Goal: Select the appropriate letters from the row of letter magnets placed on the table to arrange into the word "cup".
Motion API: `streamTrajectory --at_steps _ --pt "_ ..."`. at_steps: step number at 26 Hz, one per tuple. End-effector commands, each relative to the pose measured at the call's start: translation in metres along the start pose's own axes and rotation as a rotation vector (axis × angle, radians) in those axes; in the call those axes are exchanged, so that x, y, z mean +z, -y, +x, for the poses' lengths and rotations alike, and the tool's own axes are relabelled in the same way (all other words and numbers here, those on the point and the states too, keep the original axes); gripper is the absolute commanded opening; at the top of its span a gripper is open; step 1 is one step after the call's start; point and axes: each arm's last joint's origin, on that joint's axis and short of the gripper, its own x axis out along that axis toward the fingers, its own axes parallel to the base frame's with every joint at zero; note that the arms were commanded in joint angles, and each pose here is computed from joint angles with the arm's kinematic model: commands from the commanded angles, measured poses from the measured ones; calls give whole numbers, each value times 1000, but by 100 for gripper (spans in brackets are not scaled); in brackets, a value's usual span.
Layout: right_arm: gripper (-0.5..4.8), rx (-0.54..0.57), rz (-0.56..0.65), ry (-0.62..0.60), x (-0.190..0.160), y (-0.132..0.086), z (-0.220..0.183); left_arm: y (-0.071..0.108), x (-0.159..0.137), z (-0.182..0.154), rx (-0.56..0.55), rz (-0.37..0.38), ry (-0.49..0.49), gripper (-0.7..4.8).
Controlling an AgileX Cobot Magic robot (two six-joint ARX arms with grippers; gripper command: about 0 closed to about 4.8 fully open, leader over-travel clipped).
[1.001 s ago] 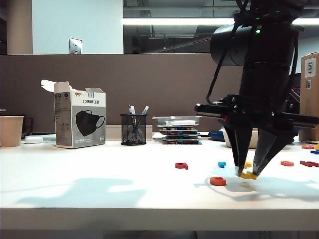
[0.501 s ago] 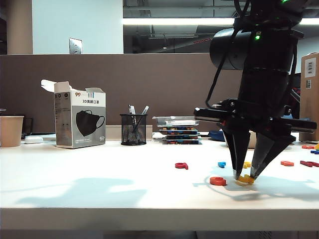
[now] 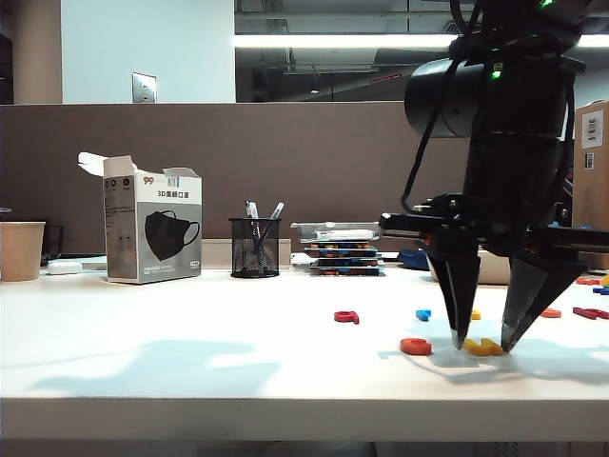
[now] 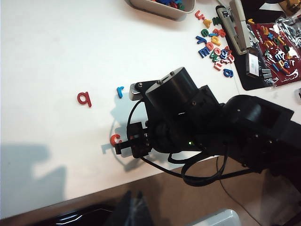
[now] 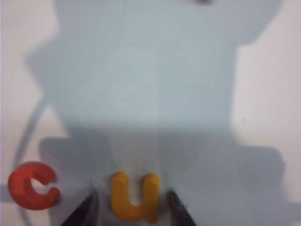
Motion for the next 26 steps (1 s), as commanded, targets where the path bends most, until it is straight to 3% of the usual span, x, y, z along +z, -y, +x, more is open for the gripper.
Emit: streamTrajectory --at_steps 1,10,15,21,26 --pt "249 7 -2 22 2 -1 -3 0 1 -2 -7 -6 10 -5" --pt "252 16 -36 62 20 -10 -30 0 1 -2 -7 -6 10 -5" --pt "252 -56 -40 132 37 -9 -55 0 1 -2 -7 -6 10 -5" --pt "253 -38 -79 193 58 7 -75 0 1 -2 -7 -6 10 -5" --pt "252 25 -69 152 72 31 -63 0 1 -2 -7 -6 10 -5"
